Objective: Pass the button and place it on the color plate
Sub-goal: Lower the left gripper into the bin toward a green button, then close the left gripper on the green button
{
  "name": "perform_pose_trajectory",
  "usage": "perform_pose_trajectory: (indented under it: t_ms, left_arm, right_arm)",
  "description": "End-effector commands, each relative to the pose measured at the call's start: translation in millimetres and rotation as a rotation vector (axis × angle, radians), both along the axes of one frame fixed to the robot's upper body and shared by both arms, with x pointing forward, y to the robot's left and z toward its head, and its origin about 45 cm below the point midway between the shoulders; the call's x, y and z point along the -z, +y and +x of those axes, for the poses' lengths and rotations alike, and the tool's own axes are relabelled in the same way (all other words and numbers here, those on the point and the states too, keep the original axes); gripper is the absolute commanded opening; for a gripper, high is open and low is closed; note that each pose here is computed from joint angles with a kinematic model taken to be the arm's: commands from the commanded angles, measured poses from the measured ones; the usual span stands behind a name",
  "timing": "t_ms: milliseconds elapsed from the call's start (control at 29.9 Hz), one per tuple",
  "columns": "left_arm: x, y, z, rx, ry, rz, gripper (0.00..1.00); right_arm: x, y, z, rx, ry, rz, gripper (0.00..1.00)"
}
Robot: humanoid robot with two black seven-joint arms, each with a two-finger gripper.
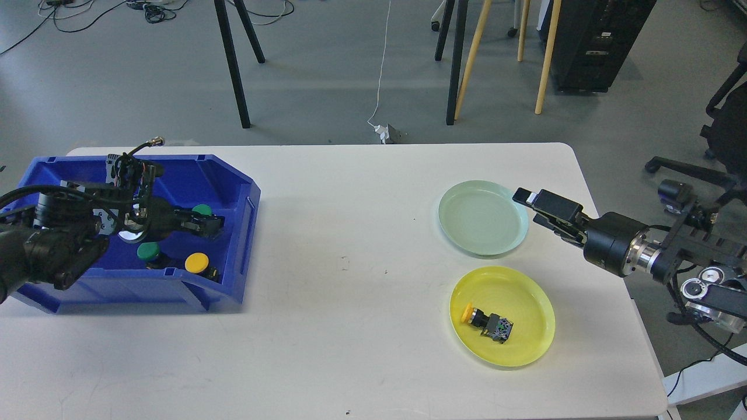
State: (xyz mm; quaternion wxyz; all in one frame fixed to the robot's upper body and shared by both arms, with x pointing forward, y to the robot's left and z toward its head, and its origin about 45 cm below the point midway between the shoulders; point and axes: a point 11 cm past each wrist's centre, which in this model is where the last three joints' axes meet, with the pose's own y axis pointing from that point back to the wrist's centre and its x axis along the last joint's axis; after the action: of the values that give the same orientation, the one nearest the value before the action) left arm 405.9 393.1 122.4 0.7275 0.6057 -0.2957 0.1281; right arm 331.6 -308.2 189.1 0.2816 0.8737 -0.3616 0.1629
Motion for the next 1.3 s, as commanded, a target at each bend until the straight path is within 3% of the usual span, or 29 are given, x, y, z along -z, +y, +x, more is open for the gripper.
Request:
perform_pose_trajectory:
  t_ms: [0,134,435,1037,1103,1271]
  left_arm:
    - [-5.2,1.4,4.5,-0.003,-0.012,0.007,0.21]
    - [-7.5,2.6,5.9,-0.011,-0.013,0.004,0.11]
    - [-14.4,19.0,3.4,-0.037,-0.008,0.022,0.12]
    - [-8.5,43.6,-12.9,-0.031,0.077,0.122,0.30]
    - [-10.0,45.1,-12.7,-0.034,0.081,0.127,0.35]
    - [-16.8,52.3,-13.0,-0.063,0.104,0.127,0.66]
  right_arm:
    - [0.5,0.1,-0.4,-0.001,0.000,-0.001,0.94]
    - [0.8,0.3,-0.1,-0.001,0.000,-0.001,0.94]
    - [2.6,4.9,0.5,-0.007,0.001,0.005,0.94]
    - [4.0,12.4,2.1,-0.019,0.000,0.015,0.94]
    - [4.3,13.7,2.0,-0.021,0.001,0.017,0.94]
    - [5.0,11.1,3.4,-0.008,-0.011,0.010,0.94]
